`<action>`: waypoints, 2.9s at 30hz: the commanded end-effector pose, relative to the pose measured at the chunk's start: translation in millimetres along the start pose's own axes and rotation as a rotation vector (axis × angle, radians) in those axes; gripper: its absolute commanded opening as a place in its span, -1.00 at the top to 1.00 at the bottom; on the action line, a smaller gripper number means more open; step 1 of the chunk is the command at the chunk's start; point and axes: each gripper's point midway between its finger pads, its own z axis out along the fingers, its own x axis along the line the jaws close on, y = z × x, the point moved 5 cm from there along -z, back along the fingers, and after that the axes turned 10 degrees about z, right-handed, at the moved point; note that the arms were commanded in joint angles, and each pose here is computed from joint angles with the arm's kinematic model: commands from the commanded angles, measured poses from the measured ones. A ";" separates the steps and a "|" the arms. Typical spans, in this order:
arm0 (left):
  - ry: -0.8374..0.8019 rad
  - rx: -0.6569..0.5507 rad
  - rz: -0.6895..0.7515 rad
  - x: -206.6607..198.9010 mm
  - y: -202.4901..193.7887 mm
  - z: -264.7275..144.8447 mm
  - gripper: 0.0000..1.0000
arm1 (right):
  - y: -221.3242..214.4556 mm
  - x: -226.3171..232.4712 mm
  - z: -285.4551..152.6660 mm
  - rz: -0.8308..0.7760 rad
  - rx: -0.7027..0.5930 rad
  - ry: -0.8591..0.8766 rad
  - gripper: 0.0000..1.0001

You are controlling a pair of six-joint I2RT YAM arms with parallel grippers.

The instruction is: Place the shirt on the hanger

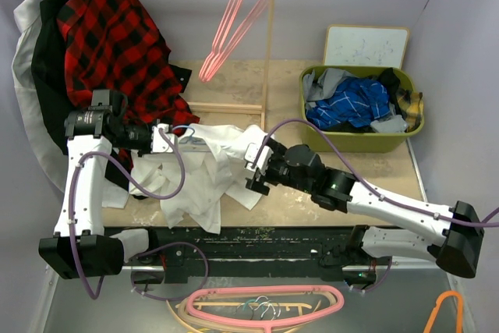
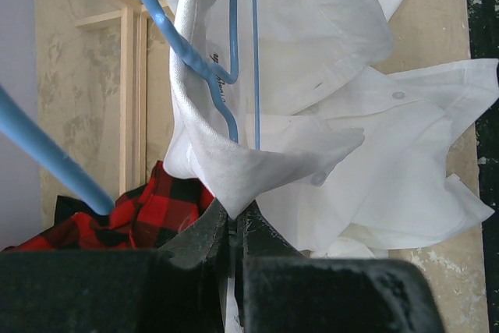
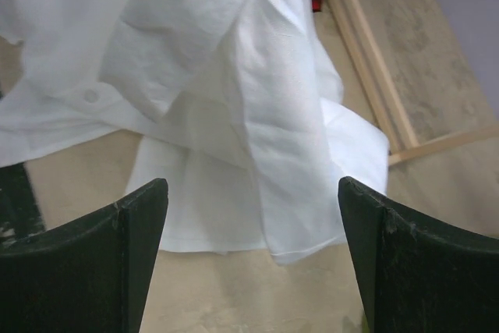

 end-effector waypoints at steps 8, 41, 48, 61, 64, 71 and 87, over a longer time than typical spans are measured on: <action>-0.016 -0.066 0.042 2.8 15.5 -3.1 1.00 | 13.7 -35.8 6.6 -0.213 -0.131 -0.340 -0.80; -0.028 -0.148 0.102 8.4 39.6 0.7 1.00 | 41.4 34.8 22.3 -0.016 -0.163 0.252 1.00; 0.008 -0.213 0.107 11.9 51.9 -0.4 1.00 | 49.2 7.5 25.6 0.146 -0.226 0.250 1.00; 0.017 -0.232 0.103 16.8 54.1 -0.5 1.00 | 56.8 9.4 45.3 0.213 -0.247 0.309 0.96; 0.016 -0.233 0.101 16.2 53.5 0.0 1.00 | 61.4 7.8 39.9 0.216 -0.289 0.298 1.00; 0.049 -0.097 0.025 29.6 35.4 -5.1 0.31 | 48.4 -12.3 21.5 0.331 -0.278 0.095 1.00; 0.466 0.841 -0.485 27.0 23.5 -150.7 -0.99 | 63.7 -32.8 -30.6 0.385 -0.214 -0.085 1.00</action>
